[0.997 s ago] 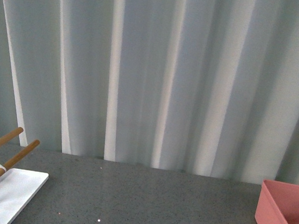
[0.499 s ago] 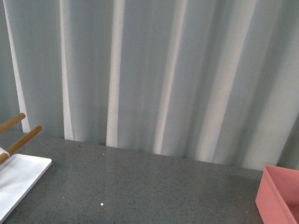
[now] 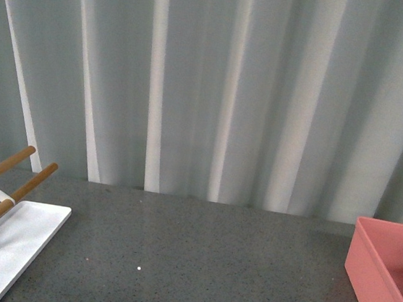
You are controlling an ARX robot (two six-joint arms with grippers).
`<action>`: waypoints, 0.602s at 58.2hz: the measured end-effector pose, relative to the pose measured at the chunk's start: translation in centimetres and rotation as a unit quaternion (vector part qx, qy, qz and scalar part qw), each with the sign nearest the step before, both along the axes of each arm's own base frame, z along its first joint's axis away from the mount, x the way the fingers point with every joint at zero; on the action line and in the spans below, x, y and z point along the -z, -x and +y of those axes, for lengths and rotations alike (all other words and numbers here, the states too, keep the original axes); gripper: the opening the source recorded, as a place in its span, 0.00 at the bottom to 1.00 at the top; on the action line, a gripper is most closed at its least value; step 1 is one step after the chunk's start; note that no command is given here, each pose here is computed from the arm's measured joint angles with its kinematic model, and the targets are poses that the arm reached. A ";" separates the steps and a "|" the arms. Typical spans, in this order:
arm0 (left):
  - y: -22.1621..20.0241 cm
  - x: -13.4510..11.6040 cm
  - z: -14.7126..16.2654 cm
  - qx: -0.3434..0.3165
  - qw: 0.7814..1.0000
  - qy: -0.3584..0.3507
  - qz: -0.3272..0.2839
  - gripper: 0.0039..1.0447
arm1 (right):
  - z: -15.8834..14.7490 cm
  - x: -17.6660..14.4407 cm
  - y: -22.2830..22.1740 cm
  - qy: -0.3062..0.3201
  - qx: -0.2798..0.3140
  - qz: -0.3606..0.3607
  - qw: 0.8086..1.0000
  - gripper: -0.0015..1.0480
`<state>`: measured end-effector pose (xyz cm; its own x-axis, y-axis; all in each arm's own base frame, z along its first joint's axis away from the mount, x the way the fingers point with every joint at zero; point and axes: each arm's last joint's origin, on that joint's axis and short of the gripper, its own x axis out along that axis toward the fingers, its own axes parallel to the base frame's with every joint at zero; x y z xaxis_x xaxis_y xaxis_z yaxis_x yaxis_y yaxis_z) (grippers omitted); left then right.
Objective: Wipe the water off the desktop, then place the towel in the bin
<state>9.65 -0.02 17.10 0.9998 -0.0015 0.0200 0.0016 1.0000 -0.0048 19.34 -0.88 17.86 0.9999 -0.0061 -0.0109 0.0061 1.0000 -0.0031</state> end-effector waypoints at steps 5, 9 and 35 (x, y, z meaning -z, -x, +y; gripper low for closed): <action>0.0 0.0 0.0 0.000 1.000 0.000 0.000 0.94 | 0.7 0.3 1.1 0.000 -0.001 0.002 1.000 0.03; 0.0 0.0 0.0 0.000 1.000 0.000 0.000 0.94 | 0.8 0.5 1.9 0.000 -0.005 0.001 1.000 0.03; 0.0 0.0 0.0 0.000 1.000 0.000 0.000 0.94 | 0.9 1.0 5.1 0.000 -0.004 -0.008 1.000 0.03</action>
